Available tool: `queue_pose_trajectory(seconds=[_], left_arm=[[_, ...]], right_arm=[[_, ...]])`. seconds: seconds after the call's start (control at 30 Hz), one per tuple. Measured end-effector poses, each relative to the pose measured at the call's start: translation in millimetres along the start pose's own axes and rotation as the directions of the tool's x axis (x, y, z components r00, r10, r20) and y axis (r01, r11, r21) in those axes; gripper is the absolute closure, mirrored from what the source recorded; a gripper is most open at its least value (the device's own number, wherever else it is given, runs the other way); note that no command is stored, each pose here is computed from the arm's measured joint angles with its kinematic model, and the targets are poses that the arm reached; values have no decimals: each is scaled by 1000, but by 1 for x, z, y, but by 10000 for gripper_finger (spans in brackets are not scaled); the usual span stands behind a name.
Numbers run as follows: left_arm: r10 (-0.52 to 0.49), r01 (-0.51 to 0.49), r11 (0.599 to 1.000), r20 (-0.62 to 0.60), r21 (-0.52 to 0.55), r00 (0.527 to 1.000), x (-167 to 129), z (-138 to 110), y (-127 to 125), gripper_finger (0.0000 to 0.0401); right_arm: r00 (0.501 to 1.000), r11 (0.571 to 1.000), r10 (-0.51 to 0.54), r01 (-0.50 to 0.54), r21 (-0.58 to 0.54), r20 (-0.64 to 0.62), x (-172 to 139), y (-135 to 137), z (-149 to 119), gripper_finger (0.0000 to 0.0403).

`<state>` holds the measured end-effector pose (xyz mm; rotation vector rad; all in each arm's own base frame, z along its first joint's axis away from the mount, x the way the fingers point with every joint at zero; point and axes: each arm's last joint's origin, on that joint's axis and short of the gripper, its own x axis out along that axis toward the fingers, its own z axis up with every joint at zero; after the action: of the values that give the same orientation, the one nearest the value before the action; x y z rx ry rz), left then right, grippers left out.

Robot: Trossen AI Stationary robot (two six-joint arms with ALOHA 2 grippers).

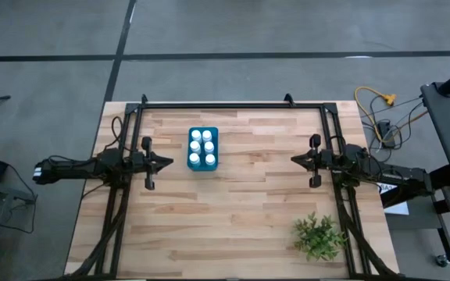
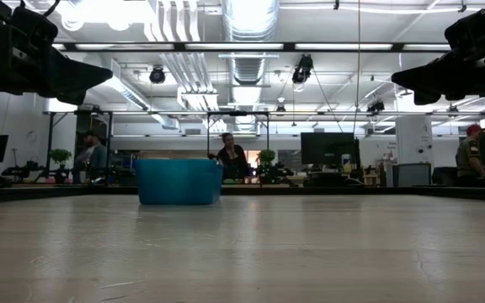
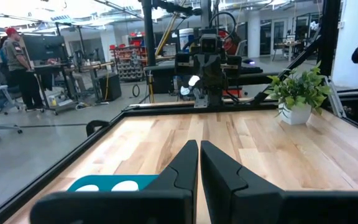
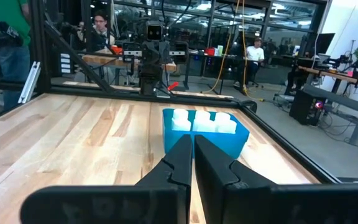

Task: Pick and place pill bottles into a basket
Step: Return to Home Position

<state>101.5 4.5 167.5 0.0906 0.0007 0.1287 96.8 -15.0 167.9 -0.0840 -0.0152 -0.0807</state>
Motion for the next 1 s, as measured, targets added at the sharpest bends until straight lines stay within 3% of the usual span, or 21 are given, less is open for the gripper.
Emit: queue_pose_trajectory(seconds=[1.0], left_arm=[[-1,1,1000,-3,0,1000,0,0,0,401]], right_arm=[[1000,1000,-1,1,-5,1,0,0,0,394]])
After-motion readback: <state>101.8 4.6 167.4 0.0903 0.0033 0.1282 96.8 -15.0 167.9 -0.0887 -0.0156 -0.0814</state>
